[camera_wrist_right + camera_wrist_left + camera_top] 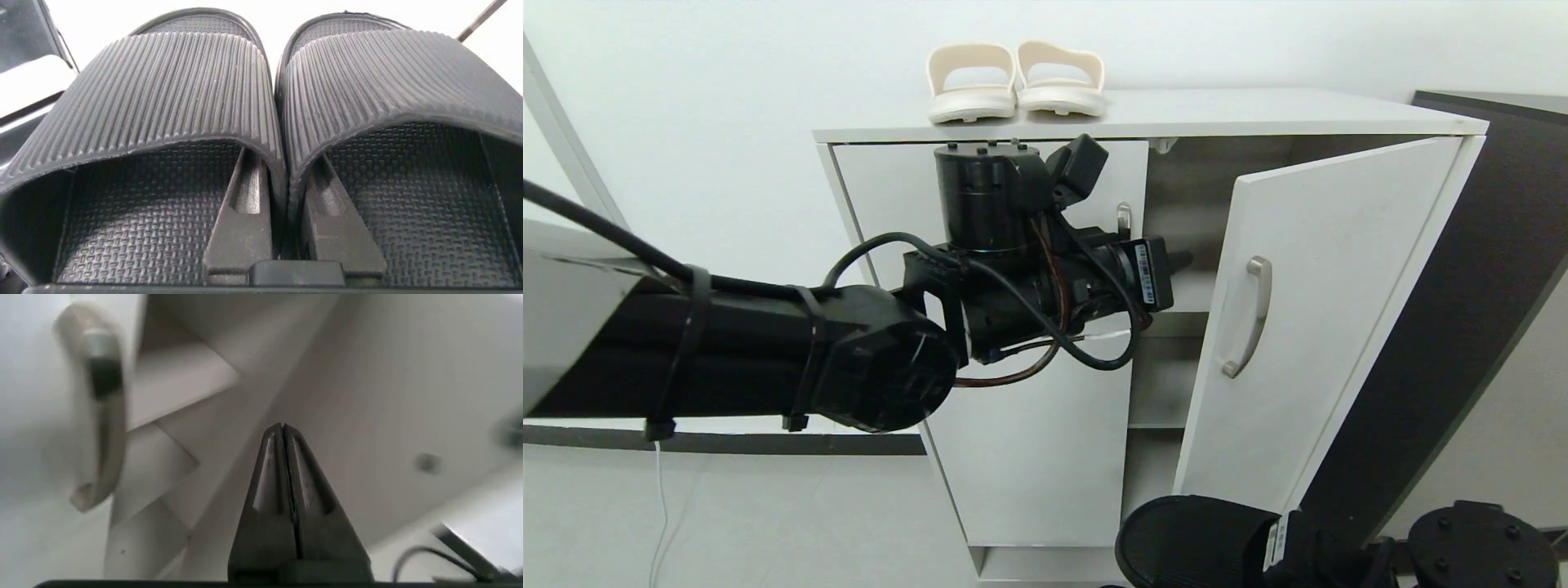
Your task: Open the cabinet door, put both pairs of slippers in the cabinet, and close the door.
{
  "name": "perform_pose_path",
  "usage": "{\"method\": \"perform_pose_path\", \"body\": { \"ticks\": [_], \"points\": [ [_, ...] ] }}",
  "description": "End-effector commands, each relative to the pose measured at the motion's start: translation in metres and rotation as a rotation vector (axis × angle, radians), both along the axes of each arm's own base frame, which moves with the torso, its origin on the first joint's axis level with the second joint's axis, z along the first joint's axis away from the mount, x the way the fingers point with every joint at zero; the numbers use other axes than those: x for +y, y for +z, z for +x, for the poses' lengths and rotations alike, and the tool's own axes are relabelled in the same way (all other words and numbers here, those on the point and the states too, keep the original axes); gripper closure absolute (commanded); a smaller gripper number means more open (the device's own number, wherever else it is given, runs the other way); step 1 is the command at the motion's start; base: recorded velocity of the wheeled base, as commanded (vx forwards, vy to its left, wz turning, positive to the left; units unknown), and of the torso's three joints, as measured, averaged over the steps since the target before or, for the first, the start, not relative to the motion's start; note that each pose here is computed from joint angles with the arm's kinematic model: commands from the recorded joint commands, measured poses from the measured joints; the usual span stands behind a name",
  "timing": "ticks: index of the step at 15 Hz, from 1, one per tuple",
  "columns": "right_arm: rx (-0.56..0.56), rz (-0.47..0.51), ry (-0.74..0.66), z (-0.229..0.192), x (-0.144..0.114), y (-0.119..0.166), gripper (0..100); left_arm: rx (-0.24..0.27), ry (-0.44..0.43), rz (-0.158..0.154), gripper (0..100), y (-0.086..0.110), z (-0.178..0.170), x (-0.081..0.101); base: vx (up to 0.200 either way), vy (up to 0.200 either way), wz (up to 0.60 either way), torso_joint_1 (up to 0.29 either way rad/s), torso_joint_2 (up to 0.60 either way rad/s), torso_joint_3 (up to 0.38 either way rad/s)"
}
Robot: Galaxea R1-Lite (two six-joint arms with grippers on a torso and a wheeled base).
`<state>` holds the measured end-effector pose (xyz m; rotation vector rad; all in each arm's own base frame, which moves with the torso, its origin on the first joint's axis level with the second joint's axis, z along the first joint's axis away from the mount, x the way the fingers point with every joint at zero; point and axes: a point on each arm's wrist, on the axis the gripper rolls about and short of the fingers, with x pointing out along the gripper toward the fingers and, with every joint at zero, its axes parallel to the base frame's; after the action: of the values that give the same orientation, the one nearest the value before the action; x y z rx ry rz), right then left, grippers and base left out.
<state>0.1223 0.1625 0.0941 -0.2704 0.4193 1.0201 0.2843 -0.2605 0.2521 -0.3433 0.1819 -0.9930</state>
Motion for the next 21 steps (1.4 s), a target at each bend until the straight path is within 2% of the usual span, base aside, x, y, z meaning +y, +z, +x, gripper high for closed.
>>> {"method": "perform_pose_path", "body": {
  "ticks": [1, 4, 6, 8, 9, 13, 15, 16, 18, 20, 21],
  "points": [
    [0.004, -0.005, 0.001, 0.0, 0.001, -0.001, 100, 0.025, 0.005, 0.003, 100, -0.01, 0.008, -0.007, -0.2, 0.0, 0.0, 0.002, 0.01, 0.002],
    [0.008, -0.01, 0.001, 0.001, 0.001, -0.003, 100, 0.009, 0.034, -0.019, 100, -0.016, 0.011, -0.011, -0.2, 0.0, 0.0, 0.002, 0.0, 0.001],
    [0.009, -0.011, 0.002, 0.001, 0.001, -0.003, 100, 0.002, -0.004, -0.023, 100, -0.018, 0.0, -0.021, -0.2, 0.0, 0.0, 0.002, 0.0, 0.002],
    [0.011, -0.014, 0.004, 0.0, 0.001, -0.003, 100, -0.051, -0.11, -0.079, 100, -0.013, -0.033, -0.047, -0.2, 0.0, 0.0, -0.002, 0.0, 0.002],
    [0.012, -0.015, 0.002, 0.0, 0.0, -0.004, 100, -0.065, -0.126, -0.095, 100, -0.011, -0.038, -0.05, 0.0, 0.0, 0.0, 0.0, 0.0, 0.0],
    [0.009, -0.011, 0.002, 0.0, 0.001, -0.003, 100, -0.071, -0.089, -0.099, 100, -0.011, -0.03, -0.04, 0.0, 0.0, 0.0, 0.0, 0.0, 0.0],
    [0.008, -0.008, -0.029, 0.009, 0.006, -0.003, 100, -0.089, -0.041, -0.107, 100, -0.002, -0.026, -0.019, 0.0, 0.0, 0.0, 0.0, 0.0, 0.0],
    [-0.017, -0.002, -0.118, 0.023, 0.009, 0.0, 100, -0.108, -0.004, -0.114, 100, 0.007, -0.029, -0.002, 0.0, 0.0, 0.0, 0.0, 0.0, 0.0],
    [-0.046, 0.024, -0.355, 0.05, 0.019, 0.005, 100, -0.182, 0.08, -0.092, 100, 0.025, -0.042, 0.044, 0.0, 0.0, 0.0, 0.0, 0.0, 0.0],
    [-0.093, 0.07, -0.552, 0.074, 0.035, 0.012, 100, -0.26, 0.177, -0.058, 100, 0.037, -0.076, 0.089, 0.0, 0.0, 0.0, 0.0, 0.0, 0.0],
    [-0.1, 0.099, -0.62, 0.083, 0.041, 0.014, 100, -0.271, 0.241, -0.033, 100, 0.039, -0.093, 0.106, 0.0, 0.0, 0.0, 0.0, 0.0, 0.0]
  ]
}}
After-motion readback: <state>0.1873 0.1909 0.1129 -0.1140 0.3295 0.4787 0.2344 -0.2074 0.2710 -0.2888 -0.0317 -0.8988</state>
